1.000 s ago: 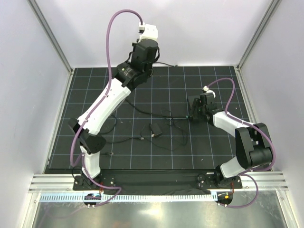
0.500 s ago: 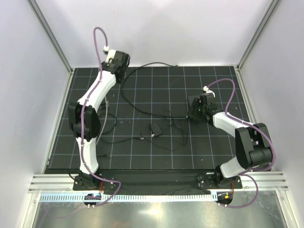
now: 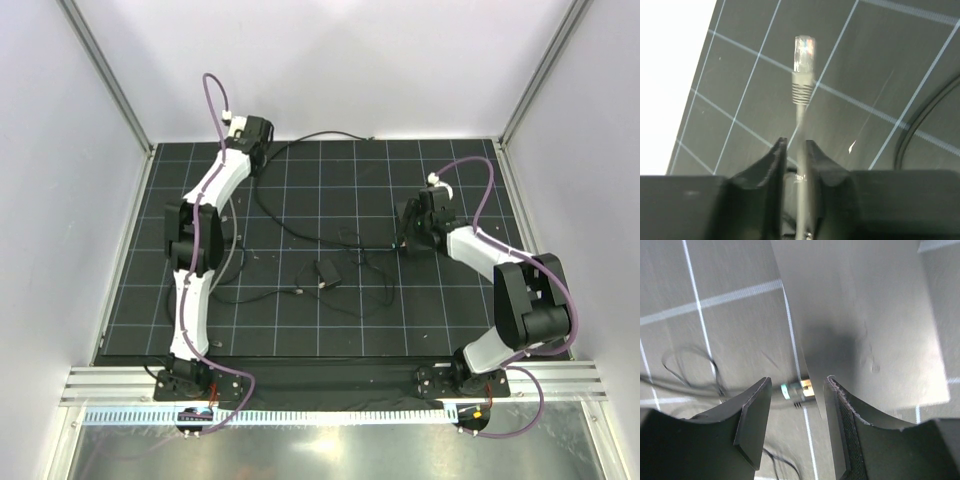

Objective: Pull the plug from the switch port

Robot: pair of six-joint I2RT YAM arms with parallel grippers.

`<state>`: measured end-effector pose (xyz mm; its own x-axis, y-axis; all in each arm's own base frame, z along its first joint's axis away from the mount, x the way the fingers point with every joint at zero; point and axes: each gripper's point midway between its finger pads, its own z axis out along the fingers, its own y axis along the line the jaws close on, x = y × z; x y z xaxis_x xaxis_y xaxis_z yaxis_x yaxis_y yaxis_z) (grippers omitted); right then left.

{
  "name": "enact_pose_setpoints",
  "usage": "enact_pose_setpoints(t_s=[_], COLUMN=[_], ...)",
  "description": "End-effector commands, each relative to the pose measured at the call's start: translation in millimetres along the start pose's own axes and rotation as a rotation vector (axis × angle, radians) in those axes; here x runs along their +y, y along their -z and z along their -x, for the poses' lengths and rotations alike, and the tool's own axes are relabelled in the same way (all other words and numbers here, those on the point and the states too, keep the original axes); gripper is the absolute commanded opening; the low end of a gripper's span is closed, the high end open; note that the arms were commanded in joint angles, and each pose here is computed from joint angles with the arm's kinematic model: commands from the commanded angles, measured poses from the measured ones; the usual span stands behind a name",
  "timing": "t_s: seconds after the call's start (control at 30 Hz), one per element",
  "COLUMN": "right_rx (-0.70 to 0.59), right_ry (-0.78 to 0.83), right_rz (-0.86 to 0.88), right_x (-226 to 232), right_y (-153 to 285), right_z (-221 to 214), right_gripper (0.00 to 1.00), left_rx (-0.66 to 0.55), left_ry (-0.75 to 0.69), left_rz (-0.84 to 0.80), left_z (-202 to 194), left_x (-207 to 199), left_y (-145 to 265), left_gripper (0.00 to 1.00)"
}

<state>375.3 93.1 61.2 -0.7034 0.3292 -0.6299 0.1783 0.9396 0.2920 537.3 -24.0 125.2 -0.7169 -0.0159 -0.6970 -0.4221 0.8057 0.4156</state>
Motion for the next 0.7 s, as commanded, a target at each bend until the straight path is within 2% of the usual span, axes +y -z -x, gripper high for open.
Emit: enact_pose_setpoints(t_s=[0.0,0.03,0.07,0.23,0.27,0.3,0.33,0.4,0.43,0.47,0.5,0.57,0.6,0.67], right_rx=[-0.116,-0.126,-0.126,-0.175,-0.190,-0.207,-0.200,-0.203,-0.197,-0.201,-0.202,-0.198,-0.177,-0.173], right_ry=[-0.018,-0.025,-0.034,-0.007,0.003,0.009,0.013,0.003,-0.011,-0.016,-0.015,-0.021,-0.021,-0.036], right_rz=[-0.020,-0.018,-0.026,-0.017,-0.024,-0.036,-0.079,-0.082,-0.076,-0.063,-0.052,-0.050,-0.068,-0.100], right_x=[14,16,14,14,11,6,-8,-14,-17,-16,-14,-15,-20,-26], right_y=[4,3,-1,0,4,5,3,7,8,9,11,15,16,19], right_z=[53,59,63,72,72,73,64,64,62,63,62,59,52,50], right_gripper=[0.54,0.54,0.54,0.54,0.54,0.54,0.53,0.54,0.53,0.54,0.53,0.54,0.54,0.53], left_rx=[-0.081,-0.080,-0.085,-0.149,-0.226,-0.256,-0.248,-0.370,-0.359,-0.379,-0.338,-0.319,-0.266,-0.233], left_ry=[0.148,0.167,0.185,0.219,0.252,0.252,0.201,0.227,0.208,0.230,0.171,0.120,0.051,-0.048], left_rz=[-0.015,-0.048,-0.066,-0.283,-0.395,-0.469,-0.564,-0.885,-0.992,-1.105,-1.302,-1.459,-1.527,-1.631], left_z=[42,43,47,63,84,87,65,87,72,75,58,43,17,-12], left_x=[10,5,4,-30,-38,-49,-77,-111,-132,-150,-173,-200,-224,-246], left_y=[10,13,18,78,109,126,141,203,215,229,255,283,284,310], left_gripper=[0.33,0.42,0.45,0.54,0.55,0.56,0.59,0.61,0.62,0.62,0.61,0.58,0.57,0.57])
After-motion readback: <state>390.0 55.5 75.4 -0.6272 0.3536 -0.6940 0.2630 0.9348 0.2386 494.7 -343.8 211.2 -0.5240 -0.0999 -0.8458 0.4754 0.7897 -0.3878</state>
